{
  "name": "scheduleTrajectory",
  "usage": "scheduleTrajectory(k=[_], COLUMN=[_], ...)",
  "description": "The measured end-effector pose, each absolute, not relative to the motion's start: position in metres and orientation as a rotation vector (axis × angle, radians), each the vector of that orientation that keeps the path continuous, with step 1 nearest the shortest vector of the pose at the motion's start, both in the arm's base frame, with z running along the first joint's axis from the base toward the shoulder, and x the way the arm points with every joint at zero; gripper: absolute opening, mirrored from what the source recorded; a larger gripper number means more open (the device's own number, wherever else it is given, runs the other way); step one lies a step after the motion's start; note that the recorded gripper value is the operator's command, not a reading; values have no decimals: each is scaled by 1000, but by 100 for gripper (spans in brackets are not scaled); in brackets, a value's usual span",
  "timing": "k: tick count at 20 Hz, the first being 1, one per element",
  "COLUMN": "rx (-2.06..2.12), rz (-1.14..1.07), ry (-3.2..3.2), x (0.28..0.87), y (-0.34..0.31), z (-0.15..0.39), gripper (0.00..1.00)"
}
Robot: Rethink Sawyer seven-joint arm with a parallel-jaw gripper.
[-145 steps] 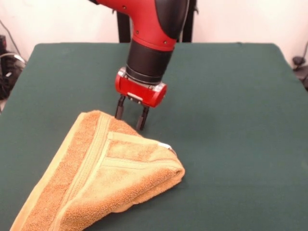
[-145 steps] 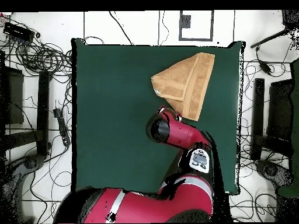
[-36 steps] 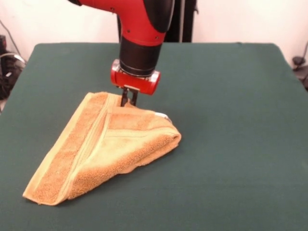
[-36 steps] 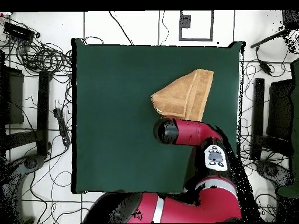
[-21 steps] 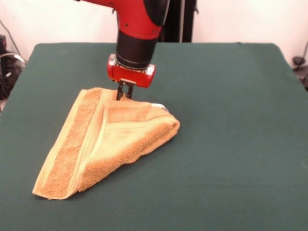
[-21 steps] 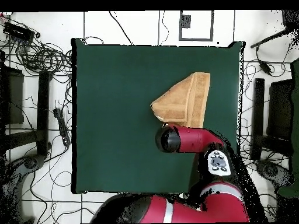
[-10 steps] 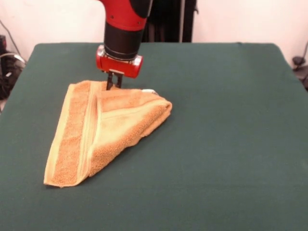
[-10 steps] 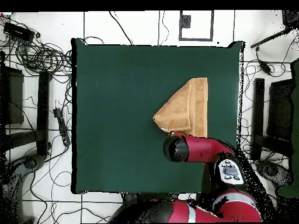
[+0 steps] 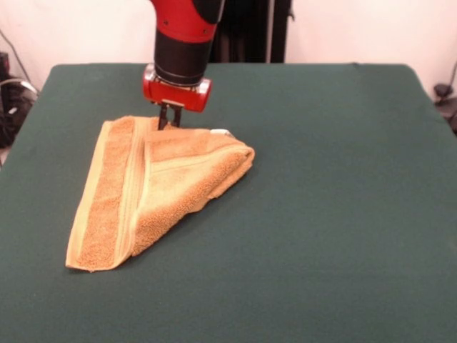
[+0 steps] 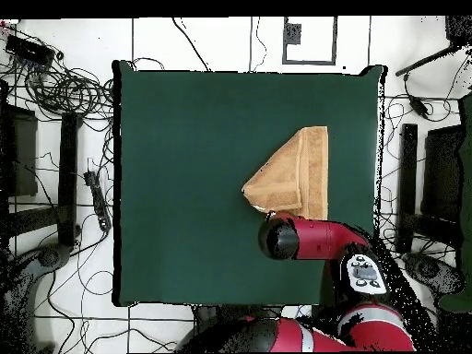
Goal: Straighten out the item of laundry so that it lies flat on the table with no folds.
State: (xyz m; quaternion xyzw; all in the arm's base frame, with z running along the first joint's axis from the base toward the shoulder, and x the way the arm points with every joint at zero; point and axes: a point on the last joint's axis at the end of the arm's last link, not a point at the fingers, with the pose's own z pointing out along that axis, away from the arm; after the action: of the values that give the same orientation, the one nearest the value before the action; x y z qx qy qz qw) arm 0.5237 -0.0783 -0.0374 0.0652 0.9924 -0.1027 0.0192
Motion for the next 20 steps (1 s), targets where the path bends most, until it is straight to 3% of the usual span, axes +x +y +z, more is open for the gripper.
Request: scheduleTrajectory(k=[20], rx=[151], rz=[-323], ry=[3101], x=[511], y=[-59], z=[-36], gripper=[0])
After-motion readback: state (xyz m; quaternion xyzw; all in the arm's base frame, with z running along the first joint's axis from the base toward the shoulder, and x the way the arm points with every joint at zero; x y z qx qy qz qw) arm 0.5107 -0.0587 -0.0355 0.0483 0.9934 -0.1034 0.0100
